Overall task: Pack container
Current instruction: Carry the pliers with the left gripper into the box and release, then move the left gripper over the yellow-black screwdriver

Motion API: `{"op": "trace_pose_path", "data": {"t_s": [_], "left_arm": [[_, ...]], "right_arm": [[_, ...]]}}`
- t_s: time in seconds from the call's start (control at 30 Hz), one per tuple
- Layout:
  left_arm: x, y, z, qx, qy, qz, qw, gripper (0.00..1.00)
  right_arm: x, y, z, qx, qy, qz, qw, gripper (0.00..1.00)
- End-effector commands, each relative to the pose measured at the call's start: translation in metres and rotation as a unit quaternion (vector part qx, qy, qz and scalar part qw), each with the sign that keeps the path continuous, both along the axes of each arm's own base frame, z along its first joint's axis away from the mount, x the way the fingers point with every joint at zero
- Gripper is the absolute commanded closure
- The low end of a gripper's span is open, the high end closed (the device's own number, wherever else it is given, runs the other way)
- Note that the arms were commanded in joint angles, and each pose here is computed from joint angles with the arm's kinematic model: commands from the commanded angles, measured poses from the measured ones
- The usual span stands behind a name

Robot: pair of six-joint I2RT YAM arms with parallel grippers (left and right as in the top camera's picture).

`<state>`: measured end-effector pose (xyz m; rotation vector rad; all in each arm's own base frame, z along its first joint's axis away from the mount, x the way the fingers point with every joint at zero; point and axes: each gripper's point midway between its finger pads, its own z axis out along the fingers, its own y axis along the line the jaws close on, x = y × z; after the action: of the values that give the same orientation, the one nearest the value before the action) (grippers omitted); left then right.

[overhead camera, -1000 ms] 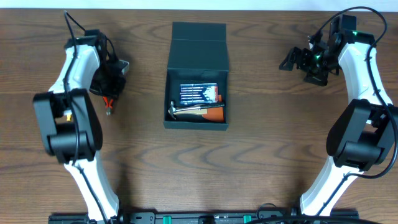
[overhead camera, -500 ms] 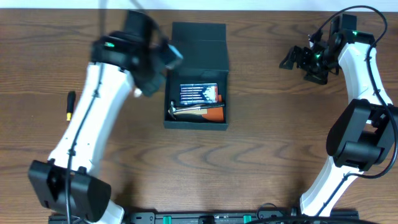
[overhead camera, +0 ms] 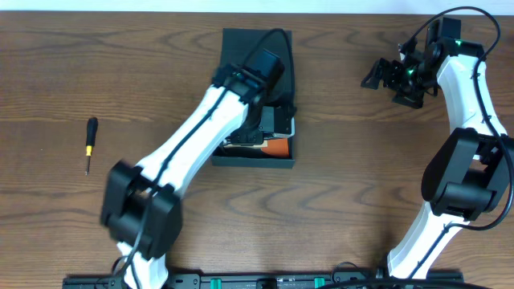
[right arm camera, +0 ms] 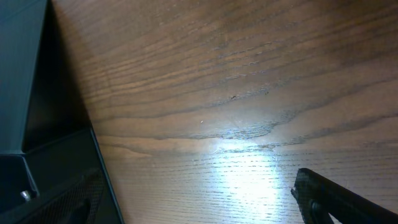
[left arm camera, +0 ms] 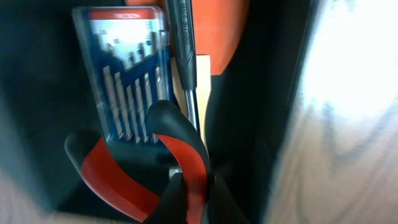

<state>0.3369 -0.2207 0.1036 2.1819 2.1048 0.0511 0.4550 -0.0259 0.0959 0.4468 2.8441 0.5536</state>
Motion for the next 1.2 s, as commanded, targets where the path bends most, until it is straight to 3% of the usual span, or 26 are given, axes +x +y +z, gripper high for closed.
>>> {"op": "trace_pose_path", "data": {"t_s": [0.0, 0.17, 0.33, 0.37, 0.43, 0.47, 0.57, 0.7, 0.83, 0.87, 1.03, 1.17], "left_arm": [[0.008, 0.008, -0.032, 0.039, 0.012, -0.028, 0.999, 0.94], [0.025, 0.014, -0.057, 0.076, -0.006, -0.025, 0.997, 0.93], [0.029, 0.015, -0.055, 0.078, -0.016, -0.009, 0.997, 0.77], [0.031, 0.015, -0.052, 0.076, -0.02, 0.003, 0.997, 0.72], [0.036, 0.011, -0.041, 0.06, -0.035, 0.053, 0.996, 0.36], [0.04, 0.01, -0.034, 0.049, -0.044, 0.084, 0.994, 0.27], [0.053, 0.008, -0.004, 0.008, -0.072, 0.179, 0.981, 0.16], [0.054, 0.016, 0.053, -0.044, -0.108, 0.257, 0.96, 0.16], [0.04, 0.037, 0.118, -0.088, -0.149, 0.283, 0.943, 0.38], [0.036, 0.049, 0.134, -0.098, -0.159, 0.297, 0.936, 0.38], [0.024, 0.132, 0.177, -0.112, -0.186, 0.426, 0.878, 0.53], [0.014, 0.206, 0.169, -0.08, -0.161, 0.546, 0.819, 0.49]], "right_arm": [[-0.001, 0.004, -0.005, 0.001, 0.008, 0.002, 1.0, 0.01], [-0.003, 0.005, -0.005, 0.001, 0.013, 0.002, 1.0, 0.01], [-0.004, 0.005, -0.006, 0.002, 0.016, 0.002, 1.0, 0.01], [-0.004, 0.005, -0.006, 0.002, 0.016, 0.002, 1.0, 0.01], [-0.004, 0.005, -0.006, 0.002, 0.016, 0.002, 1.0, 0.01], [-0.004, 0.005, -0.006, 0.002, 0.016, 0.002, 1.0, 0.01], [-0.003, 0.005, -0.006, 0.002, 0.014, 0.002, 1.0, 0.01], [-0.002, 0.005, -0.005, 0.001, 0.012, 0.002, 1.0, 0.01], [-0.002, 0.005, -0.005, 0.001, 0.012, 0.002, 1.0, 0.01], [-0.002, 0.005, -0.006, 0.001, 0.012, 0.002, 1.0, 0.01], [-0.002, 0.005, -0.005, 0.001, 0.012, 0.002, 1.0, 0.01], [-0.002, 0.005, -0.005, 0.001, 0.011, 0.002, 1.0, 0.01]]}}
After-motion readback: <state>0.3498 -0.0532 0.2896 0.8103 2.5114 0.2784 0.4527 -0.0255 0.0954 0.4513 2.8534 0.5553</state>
